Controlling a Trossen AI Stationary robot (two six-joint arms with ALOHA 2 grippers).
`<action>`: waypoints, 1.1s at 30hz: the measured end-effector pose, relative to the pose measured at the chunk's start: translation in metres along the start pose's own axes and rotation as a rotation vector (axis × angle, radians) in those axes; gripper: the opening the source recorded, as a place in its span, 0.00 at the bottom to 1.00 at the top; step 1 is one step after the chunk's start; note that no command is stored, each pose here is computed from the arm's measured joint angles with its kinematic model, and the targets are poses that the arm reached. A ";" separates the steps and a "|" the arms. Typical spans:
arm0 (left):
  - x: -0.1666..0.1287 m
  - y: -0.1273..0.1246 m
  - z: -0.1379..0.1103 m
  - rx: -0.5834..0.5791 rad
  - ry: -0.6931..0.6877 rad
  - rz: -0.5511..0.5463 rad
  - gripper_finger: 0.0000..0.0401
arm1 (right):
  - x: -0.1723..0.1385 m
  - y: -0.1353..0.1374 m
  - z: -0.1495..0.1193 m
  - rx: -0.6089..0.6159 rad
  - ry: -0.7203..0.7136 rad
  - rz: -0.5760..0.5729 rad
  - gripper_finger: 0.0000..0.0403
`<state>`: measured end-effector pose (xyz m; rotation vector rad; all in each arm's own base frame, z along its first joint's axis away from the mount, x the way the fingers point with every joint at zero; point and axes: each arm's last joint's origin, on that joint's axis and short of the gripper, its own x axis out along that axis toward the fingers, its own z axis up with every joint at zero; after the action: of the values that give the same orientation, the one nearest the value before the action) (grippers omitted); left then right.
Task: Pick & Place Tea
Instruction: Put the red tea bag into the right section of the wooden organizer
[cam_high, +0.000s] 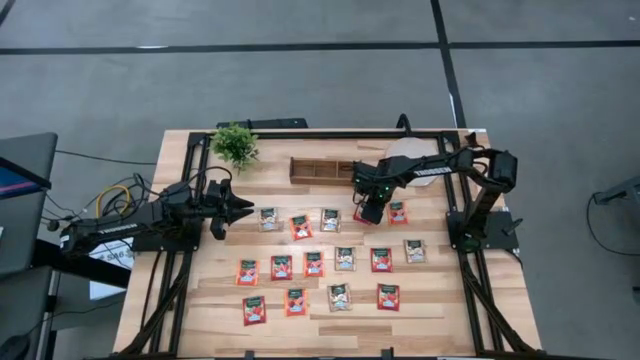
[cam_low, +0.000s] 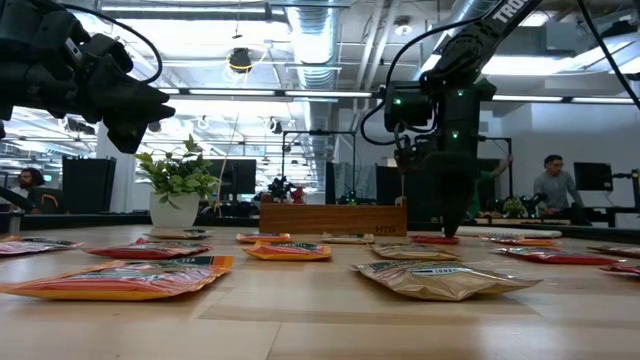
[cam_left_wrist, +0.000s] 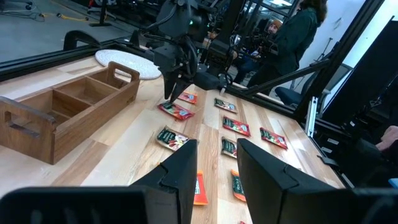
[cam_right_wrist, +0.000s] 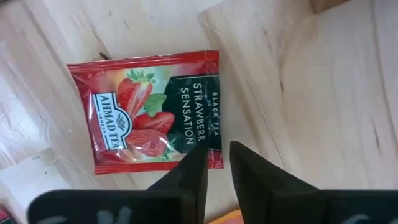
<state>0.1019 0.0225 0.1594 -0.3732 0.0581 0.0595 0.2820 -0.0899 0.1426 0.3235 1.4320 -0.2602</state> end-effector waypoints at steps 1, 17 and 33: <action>0.000 0.000 0.000 0.000 0.000 0.000 0.26 | 0.000 0.000 0.000 -0.004 0.000 0.000 0.14; 0.000 0.000 0.000 0.000 0.000 0.000 0.26 | -0.001 0.000 0.000 -0.025 -0.003 0.001 0.27; 0.000 0.000 0.000 0.000 0.000 0.000 0.26 | 0.006 -0.007 -0.003 -0.003 -0.026 -0.002 0.41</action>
<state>0.1019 0.0224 0.1594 -0.3736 0.0583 0.0594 0.2771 -0.0953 0.1360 0.3148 1.4068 -0.2629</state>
